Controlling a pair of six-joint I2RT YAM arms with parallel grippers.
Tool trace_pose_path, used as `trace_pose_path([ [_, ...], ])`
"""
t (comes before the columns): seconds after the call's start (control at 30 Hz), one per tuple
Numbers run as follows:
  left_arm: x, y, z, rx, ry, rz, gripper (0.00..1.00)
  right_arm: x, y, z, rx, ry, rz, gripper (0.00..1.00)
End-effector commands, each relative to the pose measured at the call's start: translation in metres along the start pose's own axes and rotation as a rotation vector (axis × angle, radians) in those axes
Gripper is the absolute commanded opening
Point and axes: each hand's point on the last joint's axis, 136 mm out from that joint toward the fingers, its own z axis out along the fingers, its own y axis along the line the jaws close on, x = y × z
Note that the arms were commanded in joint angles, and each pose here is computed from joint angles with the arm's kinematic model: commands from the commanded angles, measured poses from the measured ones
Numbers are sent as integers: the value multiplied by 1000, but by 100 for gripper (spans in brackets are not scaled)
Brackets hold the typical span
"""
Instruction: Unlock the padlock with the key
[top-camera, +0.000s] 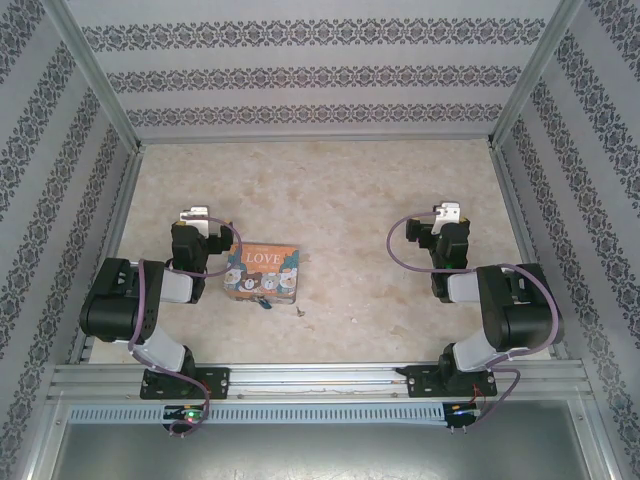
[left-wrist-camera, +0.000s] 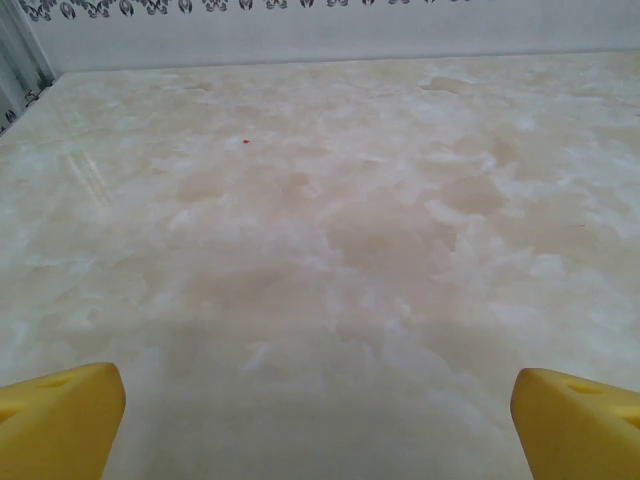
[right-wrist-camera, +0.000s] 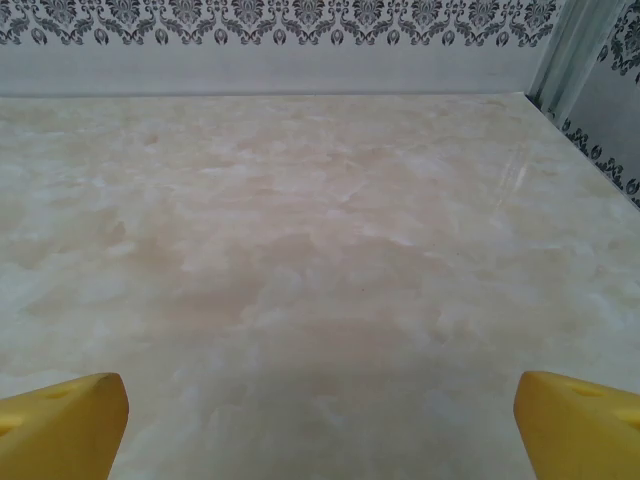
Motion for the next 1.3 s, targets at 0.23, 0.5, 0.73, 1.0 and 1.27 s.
trace_pose_path([
  [0.23,-4,-4,2,33,-7,10,99,-10,-2,2,0,-27,19,98],
  [0.5,-5,-2,2,22,-7,3,99,-10,-2,2,1,-27,19,98],
  [0.73,-4,0,2,12,-5,-1,99,-10,-2,2,-1,-27,21,98],
  [1.0,-4,1,2,5,-7,-2,99,-10,-2,2,-6,-25,25,98],
  [1.27,-32,9,-24,-28,-78,-24,99,-25,-3,-5,-3,-30,27,98],
])
